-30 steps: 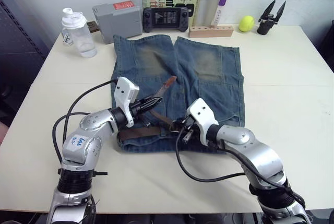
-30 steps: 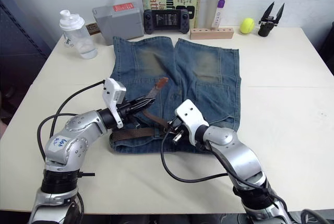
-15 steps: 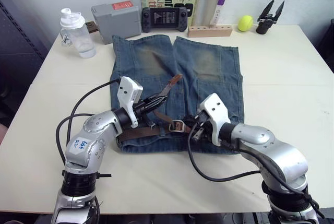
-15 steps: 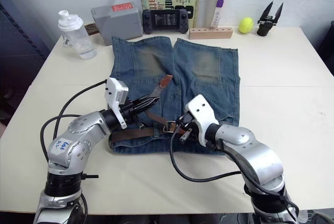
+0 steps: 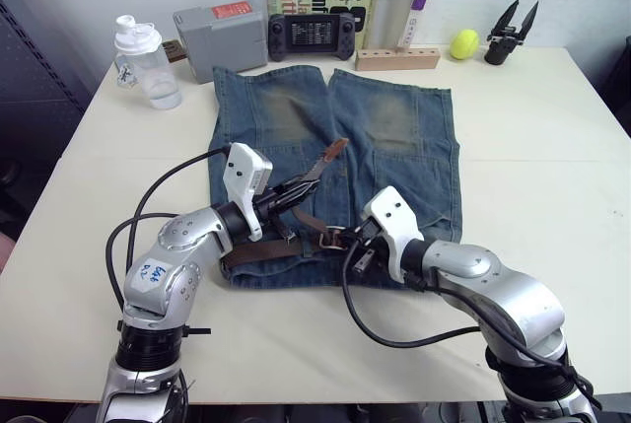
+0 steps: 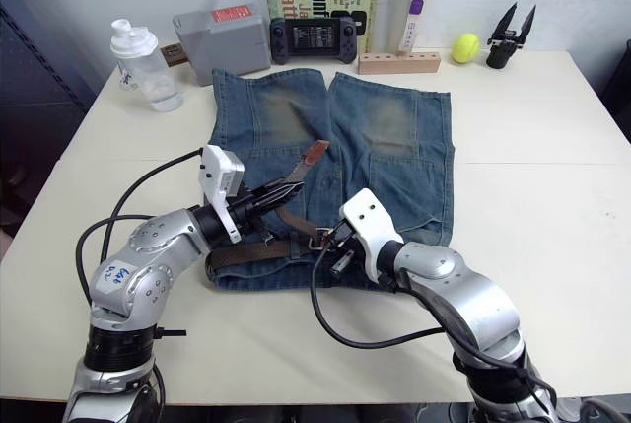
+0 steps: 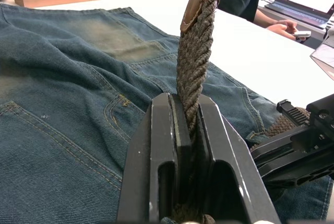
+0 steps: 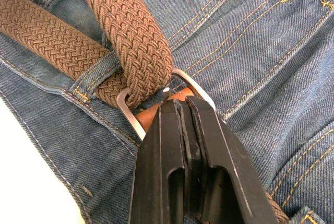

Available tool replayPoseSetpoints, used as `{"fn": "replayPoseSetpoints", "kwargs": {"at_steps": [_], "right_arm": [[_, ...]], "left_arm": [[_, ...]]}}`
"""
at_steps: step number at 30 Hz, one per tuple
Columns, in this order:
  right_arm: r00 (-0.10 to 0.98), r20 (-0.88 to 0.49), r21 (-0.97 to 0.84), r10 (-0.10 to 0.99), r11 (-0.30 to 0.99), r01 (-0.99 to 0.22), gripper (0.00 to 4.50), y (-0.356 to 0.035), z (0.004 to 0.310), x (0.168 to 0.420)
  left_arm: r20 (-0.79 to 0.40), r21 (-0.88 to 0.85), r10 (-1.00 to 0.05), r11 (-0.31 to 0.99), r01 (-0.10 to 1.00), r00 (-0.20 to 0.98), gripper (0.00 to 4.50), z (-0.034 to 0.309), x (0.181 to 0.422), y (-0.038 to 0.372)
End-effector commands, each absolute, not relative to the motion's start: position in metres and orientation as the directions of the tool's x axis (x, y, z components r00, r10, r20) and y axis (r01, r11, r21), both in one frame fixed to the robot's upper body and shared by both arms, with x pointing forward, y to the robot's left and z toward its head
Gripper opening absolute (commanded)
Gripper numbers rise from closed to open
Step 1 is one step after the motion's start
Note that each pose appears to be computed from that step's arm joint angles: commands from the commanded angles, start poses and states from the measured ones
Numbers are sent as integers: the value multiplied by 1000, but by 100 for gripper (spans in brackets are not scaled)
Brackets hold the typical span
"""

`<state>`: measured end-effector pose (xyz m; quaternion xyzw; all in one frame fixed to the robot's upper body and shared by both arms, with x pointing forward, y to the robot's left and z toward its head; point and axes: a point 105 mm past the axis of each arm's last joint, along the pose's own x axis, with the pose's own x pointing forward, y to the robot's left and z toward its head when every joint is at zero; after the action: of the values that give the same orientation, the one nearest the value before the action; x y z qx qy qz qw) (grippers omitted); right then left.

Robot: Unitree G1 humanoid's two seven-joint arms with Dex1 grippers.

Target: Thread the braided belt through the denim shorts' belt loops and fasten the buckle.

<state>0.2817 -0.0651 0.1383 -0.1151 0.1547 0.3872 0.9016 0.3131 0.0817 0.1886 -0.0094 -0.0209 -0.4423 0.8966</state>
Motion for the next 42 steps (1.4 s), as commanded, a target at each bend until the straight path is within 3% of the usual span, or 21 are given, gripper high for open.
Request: {"fn": "replayPoseSetpoints", "kwargs": {"at_steps": [1, 7, 13, 24, 42], "right_arm": [[646, -365, -99, 671, 662, -743, 2, -58, 137, 279], [626, -397, -149, 671, 626, -765, 2, -48, 130, 280], [616, -333, -208, 714, 581, -787, 2, -33, 149, 281], [649, -321, -228, 690, 609, -760, 2, -49, 157, 283], [605, -414, -183, 680, 589, -787, 2, -44, 127, 290]], "left_arm": [[86, 39, -805, 591, 806, 586, 0, 202, 307, 79], [79, 39, -806, 590, 806, 586, 0, 201, 307, 79], [69, 37, -812, 582, 812, 579, 0, 199, 305, 78], [33, 60, -813, 583, 810, 582, 0, 195, 305, 84], [32, 83, -818, 575, 814, 574, 0, 196, 303, 82]]}}
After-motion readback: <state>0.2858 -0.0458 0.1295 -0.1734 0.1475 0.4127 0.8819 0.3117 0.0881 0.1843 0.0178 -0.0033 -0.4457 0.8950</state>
